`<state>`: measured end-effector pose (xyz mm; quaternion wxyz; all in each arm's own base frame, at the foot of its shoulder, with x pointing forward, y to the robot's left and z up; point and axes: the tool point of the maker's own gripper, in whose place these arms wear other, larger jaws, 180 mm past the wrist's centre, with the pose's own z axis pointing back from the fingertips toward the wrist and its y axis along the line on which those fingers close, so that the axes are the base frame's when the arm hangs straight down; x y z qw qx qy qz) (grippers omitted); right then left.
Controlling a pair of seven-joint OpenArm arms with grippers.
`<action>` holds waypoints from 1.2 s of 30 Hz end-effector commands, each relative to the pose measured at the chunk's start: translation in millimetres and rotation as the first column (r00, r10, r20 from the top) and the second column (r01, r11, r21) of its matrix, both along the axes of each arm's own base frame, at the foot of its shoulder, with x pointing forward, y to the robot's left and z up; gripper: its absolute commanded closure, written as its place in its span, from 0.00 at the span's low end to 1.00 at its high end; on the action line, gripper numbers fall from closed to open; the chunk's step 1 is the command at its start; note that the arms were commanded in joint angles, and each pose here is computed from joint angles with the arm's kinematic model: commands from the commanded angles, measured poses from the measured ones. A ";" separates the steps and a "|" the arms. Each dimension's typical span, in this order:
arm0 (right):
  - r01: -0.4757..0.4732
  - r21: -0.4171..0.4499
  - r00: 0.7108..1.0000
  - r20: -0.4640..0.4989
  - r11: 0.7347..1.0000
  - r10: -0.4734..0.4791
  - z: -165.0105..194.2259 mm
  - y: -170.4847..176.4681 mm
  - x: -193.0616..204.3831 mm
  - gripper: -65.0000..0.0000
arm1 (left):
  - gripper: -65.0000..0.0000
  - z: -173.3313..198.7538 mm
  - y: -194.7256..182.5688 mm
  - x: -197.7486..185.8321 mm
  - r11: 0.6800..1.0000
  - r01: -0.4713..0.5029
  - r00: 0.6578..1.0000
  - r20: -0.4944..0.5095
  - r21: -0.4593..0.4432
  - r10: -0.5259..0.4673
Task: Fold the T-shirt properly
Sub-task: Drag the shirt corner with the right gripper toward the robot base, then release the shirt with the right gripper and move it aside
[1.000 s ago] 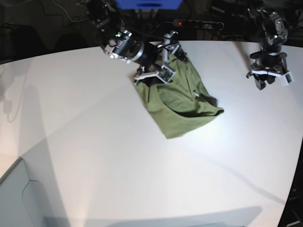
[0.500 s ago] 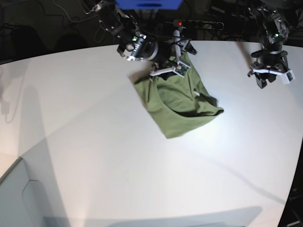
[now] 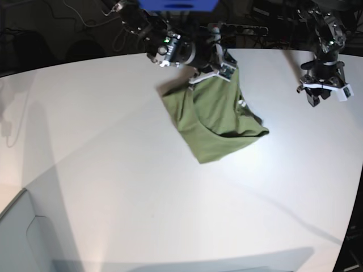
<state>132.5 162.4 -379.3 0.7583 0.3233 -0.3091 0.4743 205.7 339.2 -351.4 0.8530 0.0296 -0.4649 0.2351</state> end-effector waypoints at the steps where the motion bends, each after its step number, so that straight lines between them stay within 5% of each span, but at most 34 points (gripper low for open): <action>1: -0.011 0.060 1.000 0.025 0.998 0.010 16.8 10.2 1.2 1.00 | 0.59 10.3 2.6 5.0 1.000 0.006 0.999 0.035 0.020 -0.006; 13: -0.056 0.050 0.997 0.052 0.997 0.054 18.6 11.8 -2.6 0.99 | 0.59 12.3 1.4 7.1 1.000 0.009 0.999 0.043 0.018 -0.009; 22: -0.051 0.058 0.997 0.064 0.997 0.048 21.9 9.0 0.1 0.59 | 0.58 22.0 -7.0 12.4 0.999 0.034 0.997 0.067 0.027 -0.036; 27: -0.035 0.171 0.986 0.167 0.985 0.006 59.4 0.4 11.2 0.44 | 0.58 36.3 -28.5 12.6 0.998 0.060 0.992 0.109 0.020 -0.061; 31: 0.000 0.189 0.970 0.240 0.982 -0.046 78.6 -21.9 29.9 0.39 | 0.58 40.1 -49.5 16.4 0.995 0.097 0.989 0.115 -0.007 -0.096; 36: 0.123 0.158 0.963 0.220 0.980 -0.157 69.0 -55.8 47.6 0.39 | 0.58 35.6 -52.1 17.1 0.994 0.104 0.990 0.095 -0.022 -0.102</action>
